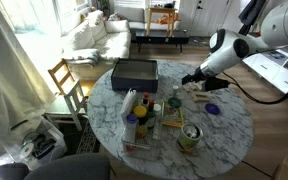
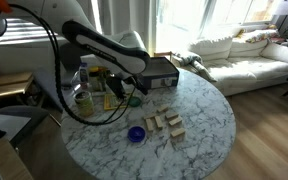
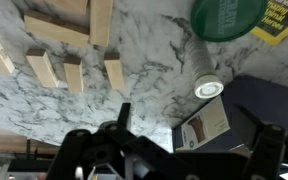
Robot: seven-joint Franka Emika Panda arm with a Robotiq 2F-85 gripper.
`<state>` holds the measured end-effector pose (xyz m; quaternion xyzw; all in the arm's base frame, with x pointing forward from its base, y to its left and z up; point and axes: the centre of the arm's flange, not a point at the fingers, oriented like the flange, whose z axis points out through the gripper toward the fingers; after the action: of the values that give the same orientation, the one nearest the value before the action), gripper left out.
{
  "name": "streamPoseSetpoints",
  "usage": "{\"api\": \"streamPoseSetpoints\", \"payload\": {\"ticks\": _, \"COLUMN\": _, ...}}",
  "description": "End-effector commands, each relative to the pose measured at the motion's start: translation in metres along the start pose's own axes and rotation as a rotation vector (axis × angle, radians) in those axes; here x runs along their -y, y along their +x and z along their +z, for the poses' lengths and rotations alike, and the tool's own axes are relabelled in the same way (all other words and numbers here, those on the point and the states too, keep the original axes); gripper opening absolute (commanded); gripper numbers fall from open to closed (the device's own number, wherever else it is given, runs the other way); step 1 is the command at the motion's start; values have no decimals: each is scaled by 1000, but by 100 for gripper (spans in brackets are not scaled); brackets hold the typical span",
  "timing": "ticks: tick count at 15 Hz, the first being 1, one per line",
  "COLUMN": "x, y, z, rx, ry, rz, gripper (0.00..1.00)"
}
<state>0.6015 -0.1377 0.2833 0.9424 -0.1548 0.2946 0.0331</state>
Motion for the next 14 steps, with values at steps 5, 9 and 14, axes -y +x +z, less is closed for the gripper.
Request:
{"api": "streamPoseSetpoints", "payload": {"ticks": 5, "x": 64, "y": 41, "z": 21, "rx": 149, "ry": -36, "rz": -108, "gripper": 100}}
{"api": "streamPoseSetpoints", "payload": {"ticks": 9, "x": 57, "y": 14, "z": -1, "rx": 106, "ry": 5, "rz": -126, "gripper": 100}}
{"api": "streamPoseSetpoints", "payload": {"ticks": 14, "x": 54, "y": 25, "z": 9, "rx": 137, "ry": 11, "rz": -109, "gripper": 100}}
